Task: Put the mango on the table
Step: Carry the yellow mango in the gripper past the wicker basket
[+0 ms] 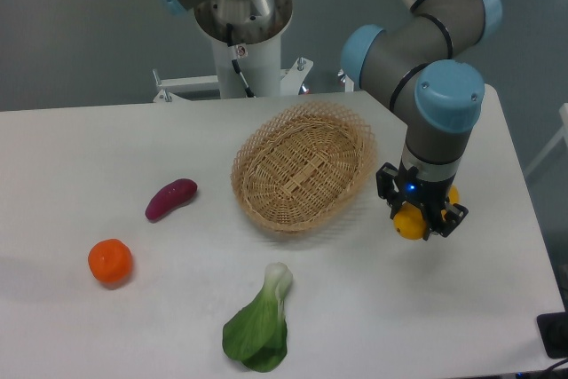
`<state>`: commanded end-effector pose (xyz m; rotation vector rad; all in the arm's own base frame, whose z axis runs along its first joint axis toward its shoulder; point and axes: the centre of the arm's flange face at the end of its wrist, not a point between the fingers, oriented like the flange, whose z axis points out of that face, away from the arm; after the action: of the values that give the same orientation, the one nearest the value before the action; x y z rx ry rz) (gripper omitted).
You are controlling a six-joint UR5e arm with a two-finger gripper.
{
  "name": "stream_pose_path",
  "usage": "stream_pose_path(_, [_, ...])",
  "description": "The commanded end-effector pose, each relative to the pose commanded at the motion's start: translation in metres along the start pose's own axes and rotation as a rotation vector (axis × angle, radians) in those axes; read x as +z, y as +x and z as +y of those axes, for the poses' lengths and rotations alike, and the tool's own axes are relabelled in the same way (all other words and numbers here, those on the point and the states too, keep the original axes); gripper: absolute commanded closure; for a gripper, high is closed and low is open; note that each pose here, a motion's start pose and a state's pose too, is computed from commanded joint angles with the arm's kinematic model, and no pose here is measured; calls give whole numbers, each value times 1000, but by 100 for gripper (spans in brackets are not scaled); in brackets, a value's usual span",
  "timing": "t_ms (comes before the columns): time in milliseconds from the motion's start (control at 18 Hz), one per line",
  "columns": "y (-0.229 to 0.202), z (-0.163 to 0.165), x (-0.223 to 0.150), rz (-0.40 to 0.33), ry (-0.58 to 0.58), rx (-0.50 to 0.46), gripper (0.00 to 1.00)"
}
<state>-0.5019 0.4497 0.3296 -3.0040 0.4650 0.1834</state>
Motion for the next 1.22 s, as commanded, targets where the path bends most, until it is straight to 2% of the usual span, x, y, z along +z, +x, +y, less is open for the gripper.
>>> stream_pose_path(333, [1,-2,-4,-5,5,-12,62])
stream_pose_path(500, [7,-17,-5,-5,12,3,62])
stream_pose_path(944, [38,-77,-10,-4,34,-117,62])
stream_pose_path(1222, [69,-121,-2,10,35,-140,62])
